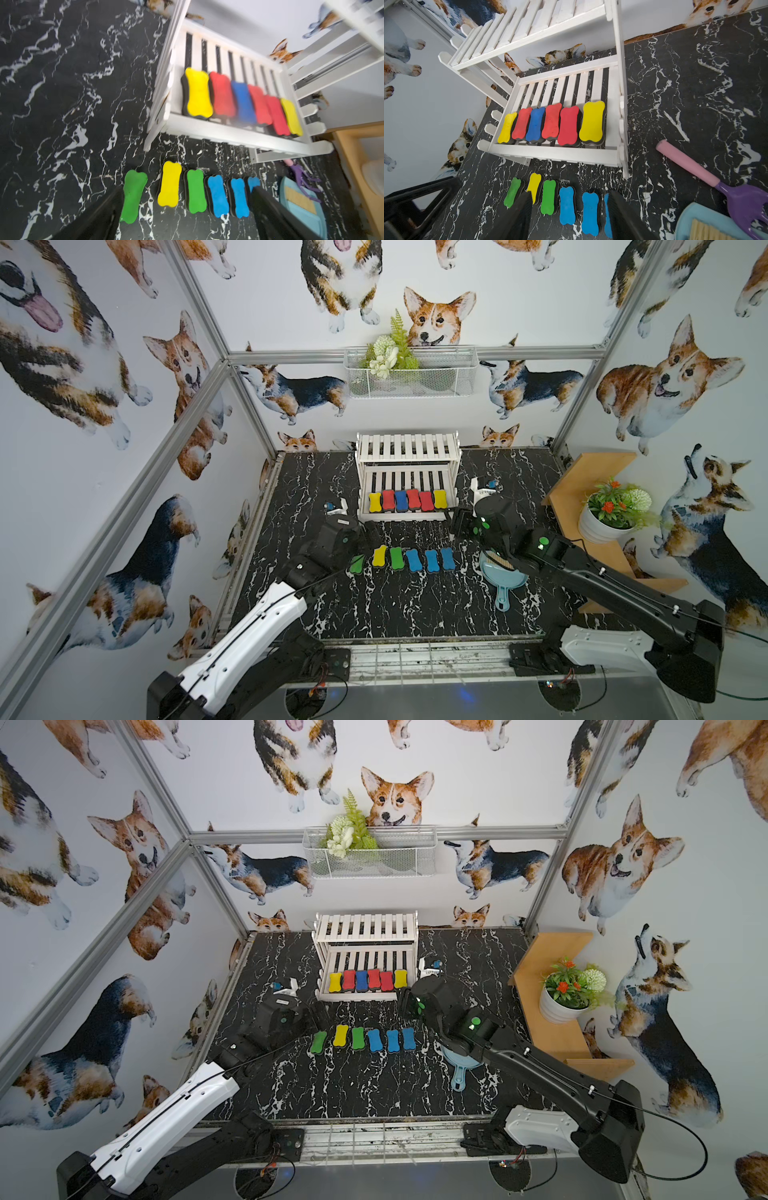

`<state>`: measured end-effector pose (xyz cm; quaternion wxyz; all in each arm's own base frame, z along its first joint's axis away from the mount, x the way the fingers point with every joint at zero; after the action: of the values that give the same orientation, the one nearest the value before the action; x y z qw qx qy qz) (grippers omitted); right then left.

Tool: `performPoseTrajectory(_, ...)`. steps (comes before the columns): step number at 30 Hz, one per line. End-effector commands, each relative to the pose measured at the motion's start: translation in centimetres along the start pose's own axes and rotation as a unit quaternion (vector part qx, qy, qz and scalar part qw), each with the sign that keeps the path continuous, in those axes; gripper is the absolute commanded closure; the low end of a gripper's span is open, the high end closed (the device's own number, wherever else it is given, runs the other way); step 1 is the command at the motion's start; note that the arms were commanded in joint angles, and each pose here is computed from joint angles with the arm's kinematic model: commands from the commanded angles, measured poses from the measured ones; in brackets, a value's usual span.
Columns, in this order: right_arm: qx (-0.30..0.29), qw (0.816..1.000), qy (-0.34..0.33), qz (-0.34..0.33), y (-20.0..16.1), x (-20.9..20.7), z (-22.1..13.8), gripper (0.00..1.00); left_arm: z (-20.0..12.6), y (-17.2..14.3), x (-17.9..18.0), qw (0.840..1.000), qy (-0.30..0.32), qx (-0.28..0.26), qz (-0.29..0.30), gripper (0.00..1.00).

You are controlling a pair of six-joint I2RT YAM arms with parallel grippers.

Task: Remove the whiteboard erasers from the shelf
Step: Place the whiteboard eraser at the center of the board, then pick up the whiteboard eraser from the shelf.

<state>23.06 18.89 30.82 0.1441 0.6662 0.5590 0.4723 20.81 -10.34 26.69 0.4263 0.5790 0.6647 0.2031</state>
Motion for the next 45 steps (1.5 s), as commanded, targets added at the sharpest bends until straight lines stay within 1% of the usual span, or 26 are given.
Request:
performPoseTrajectory(1, 0.041, 0.998, 0.003, -0.050, 0.4, 0.8, 1.3, 0.42, -1.3, 0.6, 0.1, 1.000, 0.010, 0.001, 0.025, 0.00)
performPoseTrajectory(3, 0.052, 0.997, -0.007, -0.065, 0.8, 1.6, 2.5, 0.45, -2.2, 1.5, 0.1, 0.999, 0.021, -0.014, 0.028, 0.00)
performPoseTrajectory(5, 0.057, 0.995, -0.016, -0.076, 0.9, 2.1, 3.6, 0.46, -3.0, 2.2, 0.2, 0.999, 0.030, -0.030, 0.031, 0.00)
performPoseTrajectory(9, 0.051, 0.992, -0.065, -0.094, 1.0, 2.2, 5.8, 0.48, -4.6, 3.3, 0.3, 0.997, 0.033, -0.062, 0.035, 0.00)
performPoseTrajectory(15, 0.064, 0.986, -0.116, -0.104, 0.7, 1.3, 9.0, 0.49, -5.5, 3.6, 0.5, 0.996, 0.035, -0.075, 0.036, 0.00)
performPoseTrajectory(20, 0.064, 0.985, -0.130, -0.091, 1.0, 0.6, 10.5, 0.49, -6.0, 3.7, 0.7, 0.995, 0.037, -0.081, 0.035, 0.00)
performPoseTrajectory(27, 0.069, 0.985, -0.140, -0.076, 1.3, 0.2, 11.9, 0.49, -6.3, 3.5, 0.9, 0.995, 0.041, -0.084, 0.036, 0.00)
performPoseTrajectory(36, 0.071, 0.986, -0.141, -0.053, 1.4, -0.4, 12.7, 0.49, -6.4, 3.3, 1.2, 0.994, 0.047, -0.089, 0.034, 0.00)
performPoseTrajectory(45, 0.072, 0.986, -0.141, -0.049, 1.3, -0.4, 13.2, 0.48, -6.3, 3.1, 1.4, 0.994, 0.049, -0.087, 0.033, 0.01)
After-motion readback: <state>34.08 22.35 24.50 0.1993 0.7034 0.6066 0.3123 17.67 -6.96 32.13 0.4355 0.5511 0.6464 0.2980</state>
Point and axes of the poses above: each gripper's point midway between its finger pads, its own z axis out along the fingers, its own x axis along the line the jaws close on, y = z × x, the point moved 9 cm from there along -z, back along the fingers, and after that the axes turned 6 degrees about z, right-handed, at the moved point
